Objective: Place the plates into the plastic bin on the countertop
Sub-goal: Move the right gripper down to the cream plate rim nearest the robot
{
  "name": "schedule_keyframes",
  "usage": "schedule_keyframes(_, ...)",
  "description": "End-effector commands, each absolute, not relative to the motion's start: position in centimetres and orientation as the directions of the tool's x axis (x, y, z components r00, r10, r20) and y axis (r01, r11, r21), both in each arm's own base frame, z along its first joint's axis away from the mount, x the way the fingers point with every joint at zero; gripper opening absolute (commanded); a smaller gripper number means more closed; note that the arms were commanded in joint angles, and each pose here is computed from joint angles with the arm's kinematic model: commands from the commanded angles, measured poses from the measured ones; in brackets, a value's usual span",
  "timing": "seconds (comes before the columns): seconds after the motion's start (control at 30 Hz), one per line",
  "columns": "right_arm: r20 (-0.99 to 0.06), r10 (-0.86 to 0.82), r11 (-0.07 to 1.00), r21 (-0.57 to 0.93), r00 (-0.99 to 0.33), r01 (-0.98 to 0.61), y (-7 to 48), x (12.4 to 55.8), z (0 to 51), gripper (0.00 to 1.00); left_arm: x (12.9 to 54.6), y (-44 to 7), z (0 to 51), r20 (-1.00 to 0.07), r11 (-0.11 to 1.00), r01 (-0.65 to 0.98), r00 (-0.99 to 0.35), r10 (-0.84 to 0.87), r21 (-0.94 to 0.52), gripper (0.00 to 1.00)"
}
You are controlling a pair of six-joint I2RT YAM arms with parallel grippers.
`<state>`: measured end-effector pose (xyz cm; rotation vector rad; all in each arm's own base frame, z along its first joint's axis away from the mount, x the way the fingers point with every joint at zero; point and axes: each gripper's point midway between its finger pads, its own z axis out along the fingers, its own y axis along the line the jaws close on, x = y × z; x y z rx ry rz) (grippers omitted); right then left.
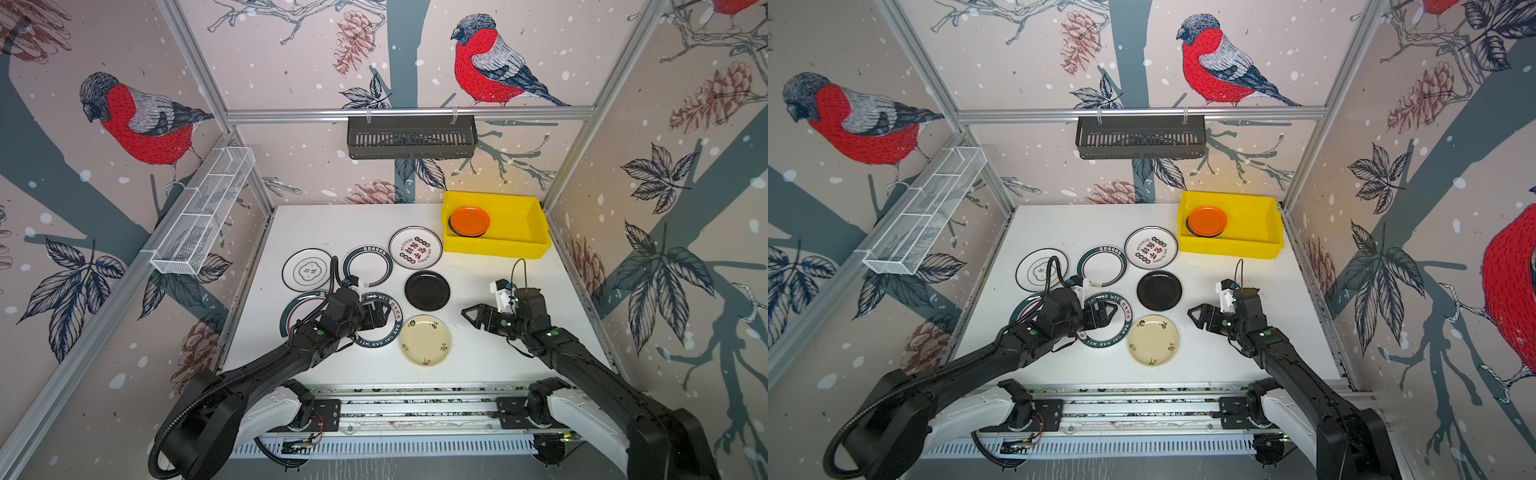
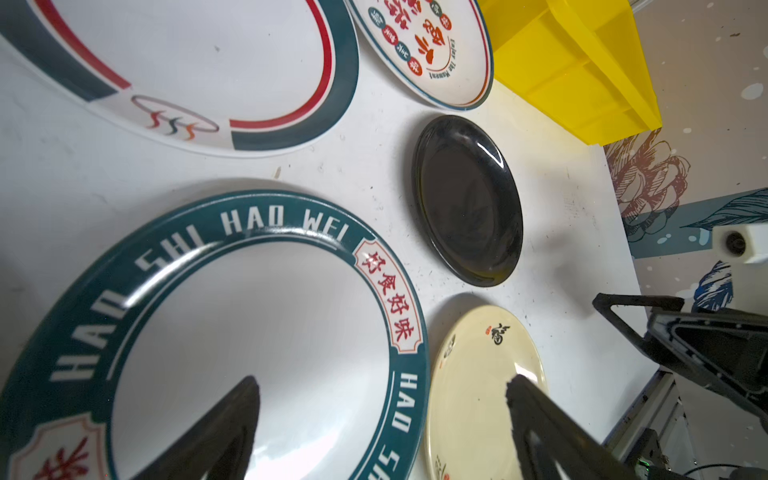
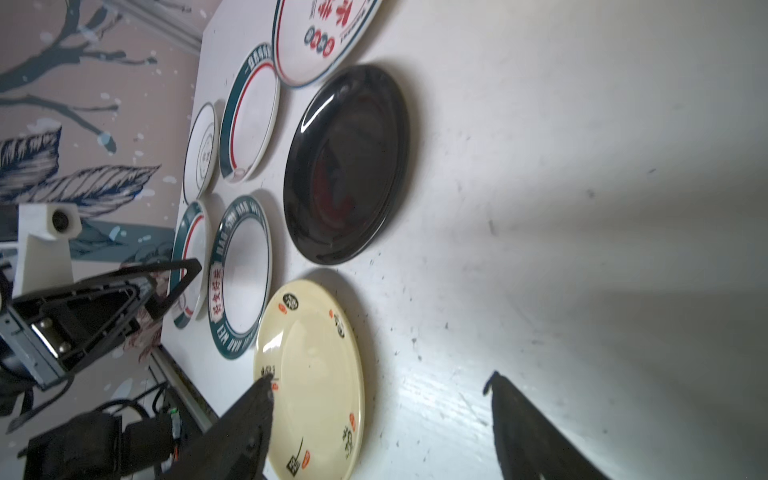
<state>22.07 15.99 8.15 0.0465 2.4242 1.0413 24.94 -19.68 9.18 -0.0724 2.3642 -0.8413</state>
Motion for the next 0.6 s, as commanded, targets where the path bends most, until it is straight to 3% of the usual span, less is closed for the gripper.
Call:
schedule_keyframes(0.0, -0.418, 0.199, 0.686, 0.705, -0.887, -0.179, 17.2, 21.2, 8.2, 0.79, 24.4, -19.3, 8.9, -0.511, 0.798, 0.115, -0.819, -0.261, -0.592, 0.92)
schedule_keyframes(0.23, -0.382, 0.145, 0.668, 0.718, -0.913, -0.195, 18.6, 18.5, 7.2, 0.73, 24.4, -20.0, 9.0, -0.501, 0.78, 0.133, -0.828, -0.252, -0.612, 0.9)
schedule_keyframes(0.57, -0.321, 0.194, 0.636, 0.761, -0.927, -0.13, 19.5, 17.0, 5.6, 0.62, 24.5, -20.9, 9.1, -0.488, 0.743, 0.143, -0.83, -0.27, -0.654, 0.9)
